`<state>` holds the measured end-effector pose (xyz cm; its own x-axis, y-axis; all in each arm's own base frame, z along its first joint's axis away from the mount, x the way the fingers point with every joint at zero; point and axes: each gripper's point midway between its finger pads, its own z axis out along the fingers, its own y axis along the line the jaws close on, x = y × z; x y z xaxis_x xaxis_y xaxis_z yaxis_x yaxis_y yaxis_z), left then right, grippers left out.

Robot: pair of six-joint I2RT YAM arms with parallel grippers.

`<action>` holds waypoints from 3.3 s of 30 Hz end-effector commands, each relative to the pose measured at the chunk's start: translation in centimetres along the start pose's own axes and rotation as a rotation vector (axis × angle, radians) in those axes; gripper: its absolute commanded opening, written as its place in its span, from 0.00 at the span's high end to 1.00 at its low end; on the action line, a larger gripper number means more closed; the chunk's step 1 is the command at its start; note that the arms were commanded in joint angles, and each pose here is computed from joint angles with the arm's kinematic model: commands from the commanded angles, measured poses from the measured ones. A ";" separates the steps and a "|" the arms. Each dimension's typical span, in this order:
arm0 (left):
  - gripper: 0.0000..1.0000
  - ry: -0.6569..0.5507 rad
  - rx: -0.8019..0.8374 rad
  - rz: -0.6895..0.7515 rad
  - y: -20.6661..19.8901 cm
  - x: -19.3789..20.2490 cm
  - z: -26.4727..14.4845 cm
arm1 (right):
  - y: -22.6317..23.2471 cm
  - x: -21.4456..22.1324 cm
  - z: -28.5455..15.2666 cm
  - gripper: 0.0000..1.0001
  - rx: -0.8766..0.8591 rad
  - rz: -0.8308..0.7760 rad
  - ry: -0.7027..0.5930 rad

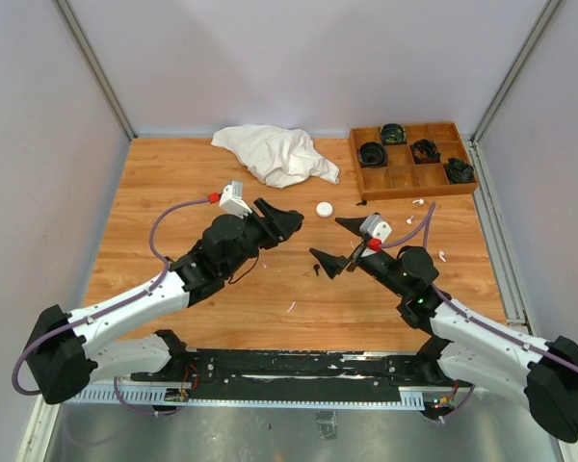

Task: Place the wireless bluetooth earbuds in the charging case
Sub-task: Pick up the charging case at the center of the board.

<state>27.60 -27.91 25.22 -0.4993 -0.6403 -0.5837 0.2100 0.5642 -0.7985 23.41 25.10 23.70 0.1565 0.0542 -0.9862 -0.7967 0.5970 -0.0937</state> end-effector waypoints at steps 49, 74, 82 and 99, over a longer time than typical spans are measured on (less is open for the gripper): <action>0.43 -0.156 0.183 0.125 -4.1 -0.4 -2.6 | 0.7 -5.1 3.8 0.87 0.125 0.106 -0.328; 0.17 0.023 0.715 0.636 -7.0 0.0 -8.2 | 4.1 -9.0 0.6 0.92 -0.266 0.236 -0.267; 0.19 0.103 0.844 0.746 -8.7 0.6 -8.9 | 5.6 -10.2 0.3 0.91 -0.375 0.275 -0.266; 0.50 0.203 0.927 0.829 -9.4 1.7 -9.4 | 7.1 -11.2 -0.4 0.90 -0.478 0.255 -0.259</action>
<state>17.28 -29.57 31.96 -0.0780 -0.1358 -0.9877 0.9837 0.1507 -0.0984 16.27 28.70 32.01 -0.0240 0.3538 -0.9350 -0.9861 0.1454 0.0804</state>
